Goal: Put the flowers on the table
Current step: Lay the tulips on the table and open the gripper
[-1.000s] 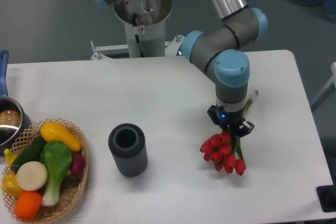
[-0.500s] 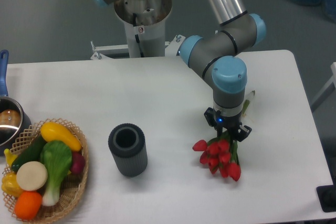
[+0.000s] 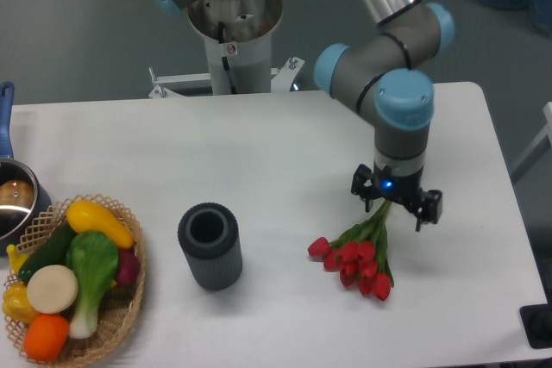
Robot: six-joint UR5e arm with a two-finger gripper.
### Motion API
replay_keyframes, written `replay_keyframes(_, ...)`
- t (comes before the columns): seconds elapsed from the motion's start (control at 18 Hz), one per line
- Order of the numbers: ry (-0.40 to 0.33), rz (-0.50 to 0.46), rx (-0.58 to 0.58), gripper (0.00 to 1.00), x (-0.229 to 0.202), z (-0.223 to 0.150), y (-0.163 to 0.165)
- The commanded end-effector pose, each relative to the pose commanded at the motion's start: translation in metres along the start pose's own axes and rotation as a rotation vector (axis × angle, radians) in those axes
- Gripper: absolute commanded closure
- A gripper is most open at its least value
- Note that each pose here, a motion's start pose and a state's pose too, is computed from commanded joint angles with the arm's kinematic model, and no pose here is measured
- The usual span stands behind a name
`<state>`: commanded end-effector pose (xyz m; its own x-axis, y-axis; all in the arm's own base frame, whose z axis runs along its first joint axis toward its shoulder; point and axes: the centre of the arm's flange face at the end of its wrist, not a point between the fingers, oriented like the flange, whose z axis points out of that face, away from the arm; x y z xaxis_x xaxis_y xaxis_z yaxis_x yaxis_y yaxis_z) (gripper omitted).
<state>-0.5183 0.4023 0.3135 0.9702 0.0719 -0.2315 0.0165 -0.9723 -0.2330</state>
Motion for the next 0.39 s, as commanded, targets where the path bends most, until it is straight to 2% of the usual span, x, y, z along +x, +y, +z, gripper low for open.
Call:
replay_keyframes(0.11,-0.025,0.003,0.015,0.00,-0.0088,-0.0119,-0.0064)
replay_keyframes(0.39,-0.031,0.001,0.017,0.00,-0.0114,-0.0148,-0.0047)
